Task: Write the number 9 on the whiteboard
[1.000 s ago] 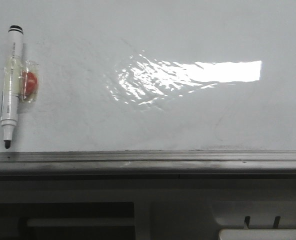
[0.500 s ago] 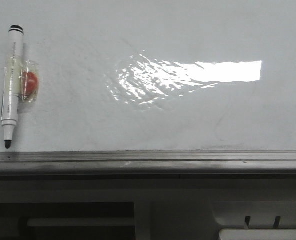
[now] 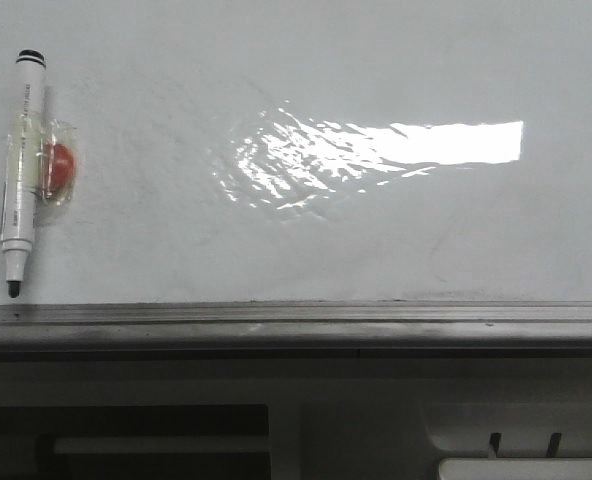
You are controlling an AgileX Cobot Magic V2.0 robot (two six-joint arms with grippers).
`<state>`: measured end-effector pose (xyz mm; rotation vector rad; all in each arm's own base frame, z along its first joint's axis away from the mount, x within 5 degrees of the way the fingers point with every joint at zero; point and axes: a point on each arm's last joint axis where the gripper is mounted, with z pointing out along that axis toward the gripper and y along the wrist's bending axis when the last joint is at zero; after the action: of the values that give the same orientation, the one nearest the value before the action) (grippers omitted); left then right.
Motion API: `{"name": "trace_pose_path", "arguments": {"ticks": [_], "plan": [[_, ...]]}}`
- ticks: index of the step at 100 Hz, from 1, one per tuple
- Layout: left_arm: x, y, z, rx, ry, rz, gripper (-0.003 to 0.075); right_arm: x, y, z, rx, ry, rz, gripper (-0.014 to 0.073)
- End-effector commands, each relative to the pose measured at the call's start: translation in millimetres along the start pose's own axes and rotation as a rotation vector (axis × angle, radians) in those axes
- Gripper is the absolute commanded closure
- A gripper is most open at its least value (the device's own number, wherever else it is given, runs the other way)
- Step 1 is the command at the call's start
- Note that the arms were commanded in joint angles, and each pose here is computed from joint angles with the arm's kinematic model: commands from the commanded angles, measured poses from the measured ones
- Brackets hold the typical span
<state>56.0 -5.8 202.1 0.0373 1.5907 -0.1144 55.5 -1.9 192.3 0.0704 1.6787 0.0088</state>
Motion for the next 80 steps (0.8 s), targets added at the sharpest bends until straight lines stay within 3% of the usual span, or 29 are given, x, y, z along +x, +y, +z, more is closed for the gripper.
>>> {"name": "trace_pose_path", "arguments": {"ticks": [1,50,80], "plan": [[5.9,1.2,-0.3,-0.009,-0.054,0.006,0.074,-2.2,-0.2,0.2,0.0,-0.098,-0.002,0.0664],[8.6,1.0,-0.2,-0.007,-0.024,0.01,0.0741,-2.0,-0.1,0.5,-0.002,-0.094,0.009,0.0664],[4.1,0.4,-0.6,0.0,-0.044,-0.082,0.0741,-11.2,1.9,-1.7,-0.024,-0.093,0.138,0.0664]]}}
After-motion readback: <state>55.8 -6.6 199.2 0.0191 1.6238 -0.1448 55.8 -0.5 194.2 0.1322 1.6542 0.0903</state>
